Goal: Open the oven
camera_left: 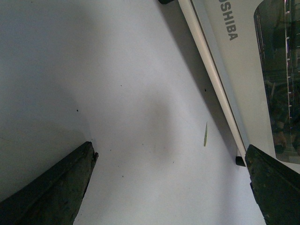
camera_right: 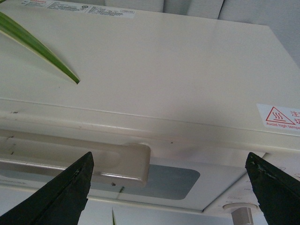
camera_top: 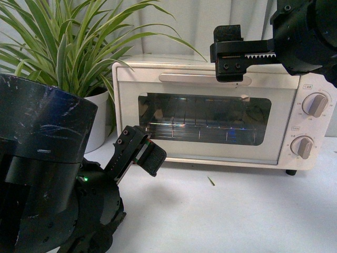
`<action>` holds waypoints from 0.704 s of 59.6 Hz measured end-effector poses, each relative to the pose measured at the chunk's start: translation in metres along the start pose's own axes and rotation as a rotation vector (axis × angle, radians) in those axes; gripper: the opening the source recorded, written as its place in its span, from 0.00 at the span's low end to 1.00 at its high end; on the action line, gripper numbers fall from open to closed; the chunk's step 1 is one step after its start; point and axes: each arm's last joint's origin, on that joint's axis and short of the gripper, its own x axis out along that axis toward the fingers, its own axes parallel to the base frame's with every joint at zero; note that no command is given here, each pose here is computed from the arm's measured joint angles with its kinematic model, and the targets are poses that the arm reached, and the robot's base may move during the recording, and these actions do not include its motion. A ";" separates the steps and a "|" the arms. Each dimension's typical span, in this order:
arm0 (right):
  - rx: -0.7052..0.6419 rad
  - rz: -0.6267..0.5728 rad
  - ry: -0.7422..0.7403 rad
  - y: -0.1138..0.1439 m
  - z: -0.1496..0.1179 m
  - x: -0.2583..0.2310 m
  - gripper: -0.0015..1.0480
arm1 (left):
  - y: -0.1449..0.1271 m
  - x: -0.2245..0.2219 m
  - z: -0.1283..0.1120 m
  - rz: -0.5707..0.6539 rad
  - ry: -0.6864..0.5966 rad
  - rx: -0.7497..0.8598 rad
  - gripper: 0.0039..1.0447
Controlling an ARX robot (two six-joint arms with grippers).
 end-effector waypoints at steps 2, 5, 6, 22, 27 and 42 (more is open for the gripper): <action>-0.004 -0.006 0.000 0.000 0.000 0.001 0.91 | 0.000 0.000 0.000 0.000 0.000 0.000 0.94; -0.007 -0.013 -0.002 0.001 0.000 0.002 0.91 | 0.000 0.000 0.000 0.000 0.000 -0.001 0.94; -0.007 -0.014 -0.002 0.001 0.000 0.002 0.91 | 0.000 0.000 0.000 0.000 0.000 -0.002 0.94; -0.020 -0.025 0.007 0.002 0.001 0.008 0.91 | 0.000 0.000 0.000 0.000 0.000 -0.003 0.94; -0.029 -0.028 0.017 0.001 0.000 0.009 0.91 | 0.000 0.000 0.000 0.000 0.000 -0.003 0.94; -0.038 -0.043 0.022 -0.003 0.000 0.014 0.91 | 0.000 0.000 0.000 0.000 0.000 -0.003 0.94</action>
